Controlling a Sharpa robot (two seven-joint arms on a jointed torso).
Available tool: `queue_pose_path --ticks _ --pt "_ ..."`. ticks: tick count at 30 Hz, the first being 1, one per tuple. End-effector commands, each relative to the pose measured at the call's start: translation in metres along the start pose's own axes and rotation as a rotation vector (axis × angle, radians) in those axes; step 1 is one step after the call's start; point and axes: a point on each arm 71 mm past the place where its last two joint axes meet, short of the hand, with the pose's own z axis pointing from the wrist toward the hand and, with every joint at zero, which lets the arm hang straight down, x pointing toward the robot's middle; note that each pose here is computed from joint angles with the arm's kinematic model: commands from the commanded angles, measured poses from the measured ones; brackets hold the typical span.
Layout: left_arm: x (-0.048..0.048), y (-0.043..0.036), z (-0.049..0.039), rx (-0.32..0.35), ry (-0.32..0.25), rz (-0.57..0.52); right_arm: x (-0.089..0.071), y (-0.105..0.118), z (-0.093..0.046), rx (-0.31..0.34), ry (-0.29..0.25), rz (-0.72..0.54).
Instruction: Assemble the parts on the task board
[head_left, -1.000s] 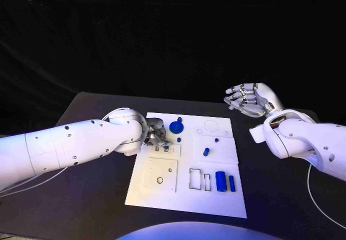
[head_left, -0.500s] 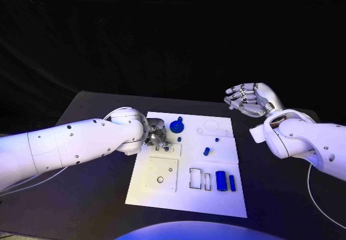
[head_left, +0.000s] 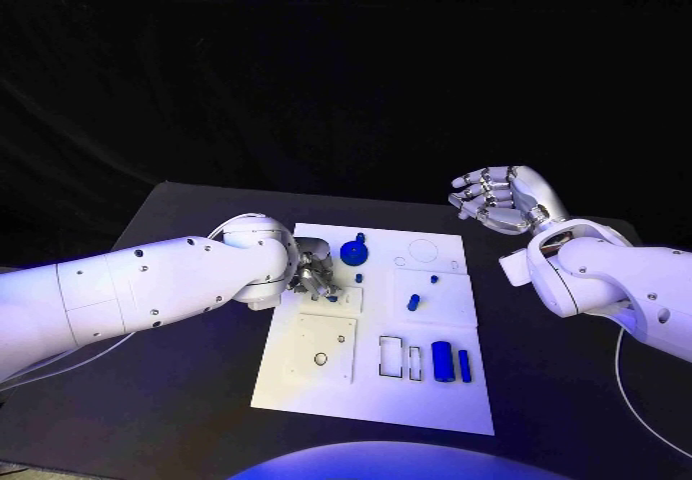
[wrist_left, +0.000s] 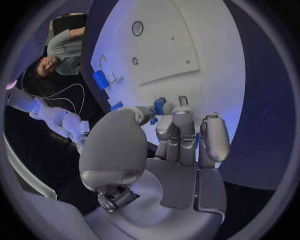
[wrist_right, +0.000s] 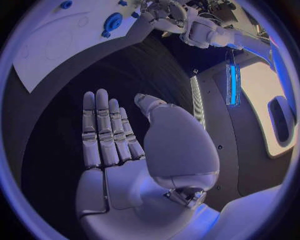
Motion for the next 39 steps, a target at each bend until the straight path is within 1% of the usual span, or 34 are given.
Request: queue_pose_path --ticks 1,10,19,39 --pt "0.0041 -0.0009 0.0005 0.000 0.032 0.013 0.0016 0.0007 -0.0002 -0.012 0.016 -0.002" --pt "0.0038 -0.0007 0.0015 -0.003 0.033 0.011 0.0021 0.0005 -0.0003 -0.012 0.017 -0.002" --pt "0.0048 -0.0010 0.0024 -0.004 0.052 0.009 0.0021 -0.0004 -0.0006 -0.008 0.016 -0.002" --pt "0.0026 -0.0008 0.0067 -0.011 0.045 -0.001 0.0017 -0.0011 -0.0011 -0.003 0.014 0.001"
